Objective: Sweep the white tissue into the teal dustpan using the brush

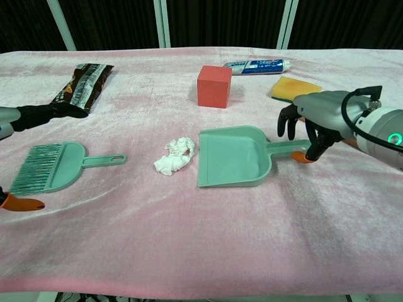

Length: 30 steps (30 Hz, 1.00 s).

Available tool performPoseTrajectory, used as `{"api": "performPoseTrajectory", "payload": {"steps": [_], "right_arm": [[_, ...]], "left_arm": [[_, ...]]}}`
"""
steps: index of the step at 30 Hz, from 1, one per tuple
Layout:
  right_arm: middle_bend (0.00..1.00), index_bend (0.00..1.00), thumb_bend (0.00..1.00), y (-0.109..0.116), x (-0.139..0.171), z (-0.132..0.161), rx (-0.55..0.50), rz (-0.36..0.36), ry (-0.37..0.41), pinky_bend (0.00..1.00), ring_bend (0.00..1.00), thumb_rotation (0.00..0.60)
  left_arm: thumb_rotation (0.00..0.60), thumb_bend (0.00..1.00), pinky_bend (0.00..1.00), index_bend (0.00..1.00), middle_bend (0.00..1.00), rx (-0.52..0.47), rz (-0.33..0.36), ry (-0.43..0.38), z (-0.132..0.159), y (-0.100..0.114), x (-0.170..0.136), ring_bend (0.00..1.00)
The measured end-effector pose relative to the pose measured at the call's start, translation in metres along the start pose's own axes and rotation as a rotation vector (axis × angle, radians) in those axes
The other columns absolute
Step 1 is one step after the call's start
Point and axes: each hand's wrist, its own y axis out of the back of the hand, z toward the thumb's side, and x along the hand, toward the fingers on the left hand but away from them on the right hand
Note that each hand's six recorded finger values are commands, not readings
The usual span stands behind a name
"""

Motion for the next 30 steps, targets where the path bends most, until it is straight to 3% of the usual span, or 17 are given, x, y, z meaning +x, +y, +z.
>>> {"api": "performPoseTrajectory", "payload": {"steps": [24,30], "right_arm": [[0.43,0.43,0.29,-0.0079,-0.0036,0.0028,0.005,0.009,-0.013,0.73,0.57,0.6],[0.49,0.49,0.32,-0.0084,-0.0068,0.0008,0.018,0.002,-0.018,0.73,0.6,0.6]], "left_arm": [[0.6,0.0,0.01,0.0,0.0,-0.008,0.013,-0.002,0.0005,0.0055,0.0011,0.0],[0.6,0.0,0.01,0.0,0.0,-0.007,0.011,0.001,-0.0008,0.0051,0.0018,0.0]]}}
